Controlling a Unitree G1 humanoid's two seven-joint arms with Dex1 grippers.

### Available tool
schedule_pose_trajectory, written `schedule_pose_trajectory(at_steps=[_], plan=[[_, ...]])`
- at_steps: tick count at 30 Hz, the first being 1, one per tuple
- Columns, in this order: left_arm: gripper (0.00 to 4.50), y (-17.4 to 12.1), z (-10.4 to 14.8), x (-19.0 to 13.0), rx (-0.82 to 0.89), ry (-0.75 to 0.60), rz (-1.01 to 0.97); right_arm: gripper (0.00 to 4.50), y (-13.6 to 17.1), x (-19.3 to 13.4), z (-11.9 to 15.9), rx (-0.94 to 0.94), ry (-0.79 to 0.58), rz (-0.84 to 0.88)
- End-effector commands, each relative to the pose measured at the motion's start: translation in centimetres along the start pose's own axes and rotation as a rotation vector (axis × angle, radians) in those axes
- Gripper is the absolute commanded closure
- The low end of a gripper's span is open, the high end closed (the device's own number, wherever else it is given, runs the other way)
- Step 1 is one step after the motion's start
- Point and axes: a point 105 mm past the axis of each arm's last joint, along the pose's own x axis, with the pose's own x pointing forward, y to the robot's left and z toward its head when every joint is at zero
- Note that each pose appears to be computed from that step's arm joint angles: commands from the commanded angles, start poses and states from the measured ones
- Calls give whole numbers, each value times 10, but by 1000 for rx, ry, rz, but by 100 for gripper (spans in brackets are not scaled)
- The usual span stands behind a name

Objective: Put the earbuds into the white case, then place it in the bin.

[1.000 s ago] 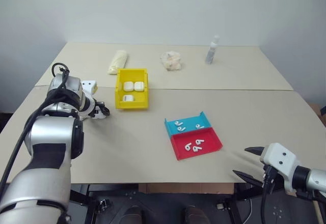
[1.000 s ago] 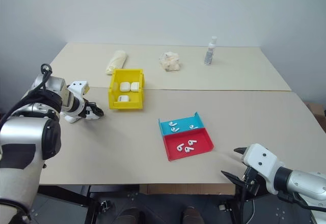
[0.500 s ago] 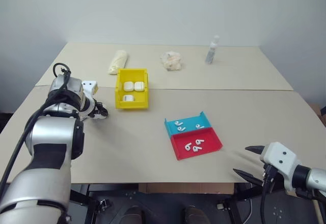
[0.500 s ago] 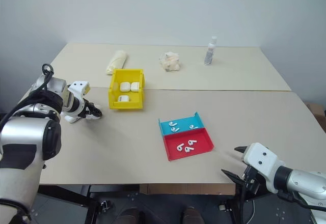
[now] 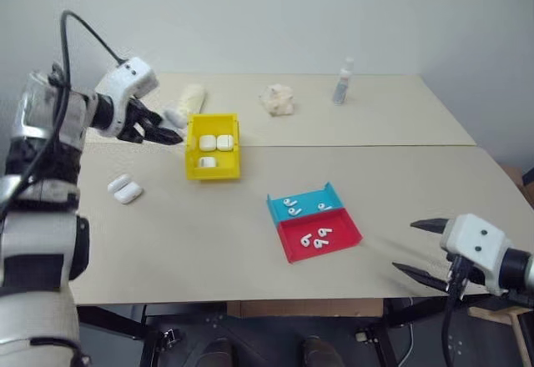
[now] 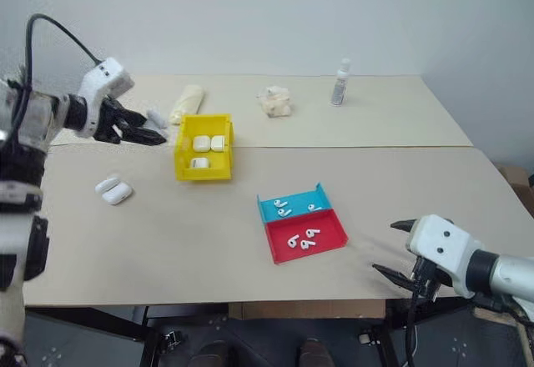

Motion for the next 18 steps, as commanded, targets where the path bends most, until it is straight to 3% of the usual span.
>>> schedule_pose_trajectory(at_steps=[1, 3, 5, 8, 10, 14, 18], plan=[[170, -44, 15, 15, 80, -272, -88, 0, -10, -8, 31, -134, -31, 51], [170, -67, -1, 28, 95, -321, -140, 0, -15, -7, 43, -195, -28, 110], [170, -86, -8, 37, 157, -490, -164, 0, -17, -4, 54, -249, -16, 188], [170, -104, -20, 45, 182, -593, -201, 0, -16, 3, 61, -336, 20, 297], [170, -109, -30, 51, 189, -635, -191, 0, -13, 11, 64, -387, 45, 380], [170, -118, -38, 46, 212, -862, -139, 0, -9, 38, 72, -380, 78, 491], [170, -127, -46, 45, 241, -917, -152, 0, -5, 59, 76, -384, 114, 555]])
